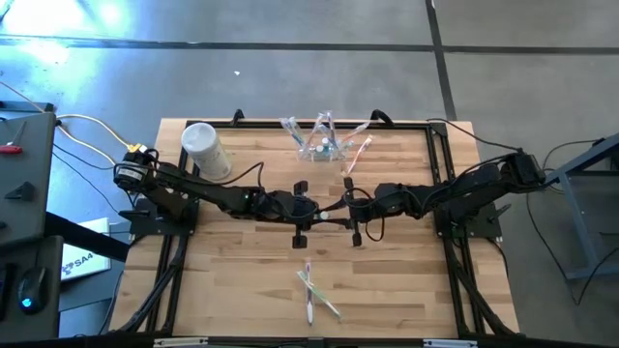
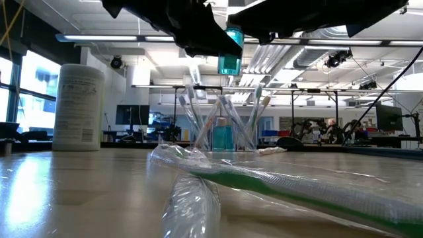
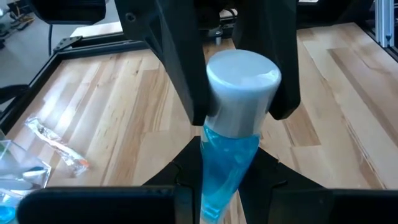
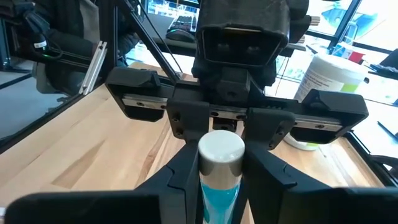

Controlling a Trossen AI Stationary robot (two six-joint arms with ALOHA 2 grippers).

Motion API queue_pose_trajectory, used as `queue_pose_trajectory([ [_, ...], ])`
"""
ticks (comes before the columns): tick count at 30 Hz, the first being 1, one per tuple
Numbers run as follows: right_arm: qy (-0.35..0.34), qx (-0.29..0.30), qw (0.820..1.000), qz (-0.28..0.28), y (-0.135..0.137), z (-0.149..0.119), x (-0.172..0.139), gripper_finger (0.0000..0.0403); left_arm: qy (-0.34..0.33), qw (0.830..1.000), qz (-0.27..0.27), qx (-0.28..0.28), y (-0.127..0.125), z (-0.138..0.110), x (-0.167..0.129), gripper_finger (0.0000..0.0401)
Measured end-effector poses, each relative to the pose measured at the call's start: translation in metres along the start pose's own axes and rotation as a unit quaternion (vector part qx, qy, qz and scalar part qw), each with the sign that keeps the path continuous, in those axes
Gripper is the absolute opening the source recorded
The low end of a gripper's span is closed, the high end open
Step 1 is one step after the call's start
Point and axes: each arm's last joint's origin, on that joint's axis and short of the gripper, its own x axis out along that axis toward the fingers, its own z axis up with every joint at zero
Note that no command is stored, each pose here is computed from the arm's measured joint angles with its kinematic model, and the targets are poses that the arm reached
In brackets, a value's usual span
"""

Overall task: Pick & Place toothbrushing station
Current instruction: Put the mouthwash into the transparent organizer

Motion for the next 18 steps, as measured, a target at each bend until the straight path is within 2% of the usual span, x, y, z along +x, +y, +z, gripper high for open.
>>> queue_pose_trajectory([
  [2, 0.0, -0.001, 1.0, 0.0, 0.0, 0.0, 0.0, 0.0088, 0.0, 1.0, 0.0, 0.001, 0.0, 0.0, 0.0, 0.0063],
  [4, 0.0, -0.001, 1.0, -0.002, 0.0, 0.0, 0.0, 0.0088, 0.0, 1.0, 0.0, 0.002, 0.0, 0.0, 0.0, 0.008],
  [12, 0.004, 0.0, 1.0, -0.006, 0.0, -0.001, 0.0, 0.0088, -0.009, 1.0, -0.003, -0.006, 0.0, 0.002, 0.0, 0.0227],
  [15, 0.018, -0.01, 0.999, -0.039, 0.001, 0.0, -0.003, 0.0088, -0.001, 1.0, -0.004, -0.014, 0.0, 0.0, 0.0, 0.027],
  [18, 0.032, -0.02, 0.995, -0.088, 0.0, 0.007, -0.011, 0.0088, 0.003, 1.0, 0.017, -0.019, 0.001, 0.0, 0.0, 0.0295],
])
